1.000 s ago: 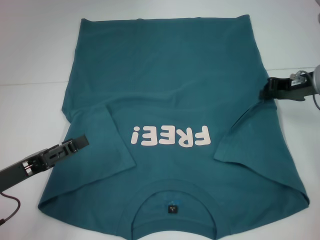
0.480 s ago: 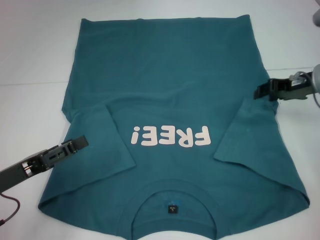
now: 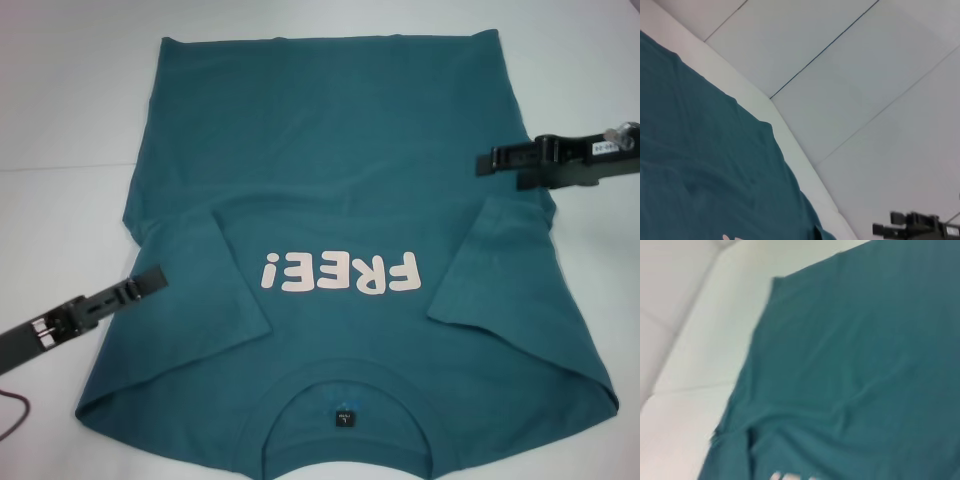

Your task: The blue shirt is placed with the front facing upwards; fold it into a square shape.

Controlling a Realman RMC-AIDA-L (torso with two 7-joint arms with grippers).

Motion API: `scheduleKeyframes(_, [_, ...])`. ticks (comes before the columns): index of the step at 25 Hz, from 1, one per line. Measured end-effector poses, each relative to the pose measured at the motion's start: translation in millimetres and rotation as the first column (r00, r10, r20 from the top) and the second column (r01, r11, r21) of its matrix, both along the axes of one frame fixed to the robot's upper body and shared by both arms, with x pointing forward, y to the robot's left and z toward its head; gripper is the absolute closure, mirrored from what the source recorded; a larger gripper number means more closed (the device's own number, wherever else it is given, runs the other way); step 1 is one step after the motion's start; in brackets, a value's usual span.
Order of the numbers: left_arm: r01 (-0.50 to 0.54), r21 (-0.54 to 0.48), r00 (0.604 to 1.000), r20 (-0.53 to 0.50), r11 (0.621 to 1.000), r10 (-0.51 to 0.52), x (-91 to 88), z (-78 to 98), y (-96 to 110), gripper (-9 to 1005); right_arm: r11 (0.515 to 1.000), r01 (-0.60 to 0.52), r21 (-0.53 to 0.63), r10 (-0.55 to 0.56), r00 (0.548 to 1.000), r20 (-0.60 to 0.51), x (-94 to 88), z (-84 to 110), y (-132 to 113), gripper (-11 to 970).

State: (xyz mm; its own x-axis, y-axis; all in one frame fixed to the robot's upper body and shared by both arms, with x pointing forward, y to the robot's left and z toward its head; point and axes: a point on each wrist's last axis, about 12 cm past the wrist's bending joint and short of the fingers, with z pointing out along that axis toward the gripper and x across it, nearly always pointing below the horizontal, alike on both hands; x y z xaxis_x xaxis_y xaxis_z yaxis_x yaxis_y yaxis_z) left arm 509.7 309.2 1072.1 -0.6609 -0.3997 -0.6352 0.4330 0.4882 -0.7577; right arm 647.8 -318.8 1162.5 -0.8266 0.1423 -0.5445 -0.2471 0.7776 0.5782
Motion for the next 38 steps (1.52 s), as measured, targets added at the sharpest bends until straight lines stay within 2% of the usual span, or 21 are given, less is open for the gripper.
scheduleKeyframes(6, [-0.005,-0.072,0.999,-0.037,0.997,0.002,-3.1,11.2,13,231,0.988,-0.140,0.059,0.143,0.988,-0.055,-28.1,-9.6,1,15])
scheduleKeyframes(12, [-0.009,-0.111,0.997,-0.079,0.994,0.001,-7.4,15.0,20,231,0.967,-0.246,0.071,0.245,0.969,0.024,-53.6,-26.8,4,14])
scheduleKeyframes(19, [-0.006,-0.112,0.991,-0.132,0.994,-0.009,-9.7,11.8,20,230,0.964,-0.215,0.158,0.194,0.971,0.142,-75.9,-38.5,-3,14])
scheduleKeyframes(27, [-0.026,-0.115,0.947,-0.322,0.993,-0.013,-8.8,12.2,29,230,0.967,-0.135,0.218,0.102,0.982,0.156,-83.3,-39.9,-19,15])
scheduleKeyframes(38, [-0.005,-0.070,0.886,-0.463,0.998,-0.029,-4.0,13.2,32,230,0.970,-0.074,0.232,0.052,0.994,0.101,-72.8,-26.2,-30,14])
